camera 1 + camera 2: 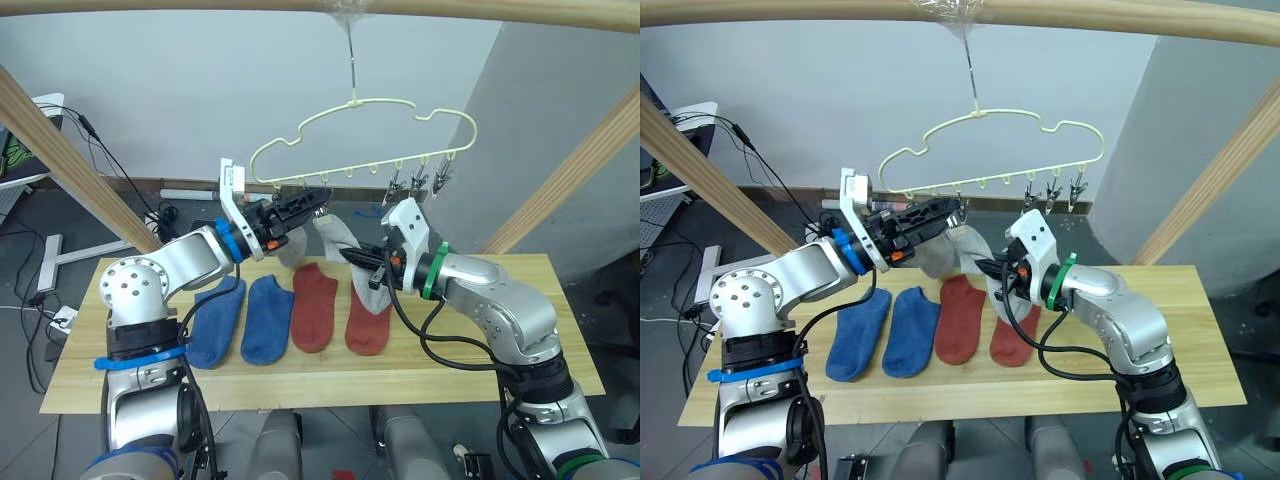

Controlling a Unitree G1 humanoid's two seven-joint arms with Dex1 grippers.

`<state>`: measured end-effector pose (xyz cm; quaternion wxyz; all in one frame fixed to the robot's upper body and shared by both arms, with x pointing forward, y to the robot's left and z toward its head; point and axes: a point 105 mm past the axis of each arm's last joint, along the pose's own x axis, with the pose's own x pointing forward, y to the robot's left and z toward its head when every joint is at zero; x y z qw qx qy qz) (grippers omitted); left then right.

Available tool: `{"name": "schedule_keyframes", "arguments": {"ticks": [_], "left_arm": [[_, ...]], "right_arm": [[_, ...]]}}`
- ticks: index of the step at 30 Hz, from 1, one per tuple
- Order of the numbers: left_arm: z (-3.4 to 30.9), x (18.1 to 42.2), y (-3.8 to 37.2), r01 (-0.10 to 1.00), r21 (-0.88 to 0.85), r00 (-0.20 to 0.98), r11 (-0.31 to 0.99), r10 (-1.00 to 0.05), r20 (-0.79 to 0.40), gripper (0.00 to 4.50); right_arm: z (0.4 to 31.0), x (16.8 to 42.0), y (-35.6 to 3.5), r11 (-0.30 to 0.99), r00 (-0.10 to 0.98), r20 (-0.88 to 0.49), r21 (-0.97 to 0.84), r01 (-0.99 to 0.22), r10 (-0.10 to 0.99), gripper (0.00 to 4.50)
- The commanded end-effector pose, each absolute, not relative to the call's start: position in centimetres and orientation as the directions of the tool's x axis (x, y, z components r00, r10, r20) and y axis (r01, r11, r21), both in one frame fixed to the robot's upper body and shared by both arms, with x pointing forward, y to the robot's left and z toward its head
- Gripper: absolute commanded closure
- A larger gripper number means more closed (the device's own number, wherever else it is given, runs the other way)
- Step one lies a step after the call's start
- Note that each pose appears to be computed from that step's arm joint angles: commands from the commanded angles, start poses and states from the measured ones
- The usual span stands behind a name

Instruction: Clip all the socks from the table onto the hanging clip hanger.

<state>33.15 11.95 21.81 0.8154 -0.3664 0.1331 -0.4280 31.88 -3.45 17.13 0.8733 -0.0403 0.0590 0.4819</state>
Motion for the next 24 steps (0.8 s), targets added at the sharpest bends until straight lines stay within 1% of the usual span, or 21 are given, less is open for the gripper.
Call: {"name": "schedule_keyframes", "arguments": {"ticks": [1,4,6,9,11,13,14,15,18,22,24], "left_arm": [[23.2,30.7,13.6,0.633,-0.668,0.606,0.392,-0.787,0.112,0.02],[22.8,28.8,14.3,0.618,-0.657,0.618,0.433,-0.784,0.065,0.02],[22.6,28.0,14.6,0.602,-0.649,0.634,0.466,-0.772,0.034,0.02],[22.4,27.7,14.8,0.579,-0.633,0.665,0.513,-0.747,0.002,0.02],[21.9,27.7,15.1,0.573,-0.549,0.705,0.608,-0.708,-0.049,0.0],[21.6,27.7,15.2,0.576,-0.483,0.725,0.66,-0.685,-0.072,0.0],[21.3,27.8,15.1,0.587,-0.424,0.73,0.689,-0.678,-0.091,0.0],[20.9,27.9,15.1,0.601,-0.366,0.732,0.711,-0.673,-0.107,0.0],[20.5,28.2,15.0,0.629,-0.268,0.732,0.73,-0.672,-0.111,0.0],[20.6,28.6,14.4,0.66,-0.174,0.733,0.731,-0.677,-0.068,0.0],[20.1,28.7,14.0,0.674,-0.146,0.723,0.724,-0.687,-0.075,0.0]], "right_arm": [[17.2,32.8,-2.7,0.535,0.534,-0.106,-0.02,-0.845,0.839,4.5],[16.8,33.5,-2.3,0.541,0.538,-0.094,0.01,-0.841,0.838,4.5],[16.4,33.9,-2.0,0.542,0.538,-0.089,0.033,-0.84,0.838,4.5],[16.0,34.2,-1.9,0.537,0.531,-0.089,0.057,-0.842,0.842,4.5],[14.9,34.3,-1.2,0.518,0.509,-0.101,0.115,-0.848,0.855,3.89],[14.3,34.5,-0.8,0.514,0.503,-0.108,0.142,-0.846,0.858,3.3],[14.0,34.6,-0.9,0.514,0.502,-0.115,0.138,-0.847,0.857,2.94],[13.3,34.6,-1.2,0.519,0.504,-0.141,0.098,-0.849,0.852,2.54],[12.4,34.5,-2.0,0.527,0.512,-0.175,0.05,-0.848,0.841,1.48],[11.7,34.1,-3.9,0.561,0.546,-0.195,0.03,-0.827,0.815,0.03],[11.7,34.0,-4.9,0.584,0.574,-0.202,-0.016,-0.812,0.793,0.03]]}}
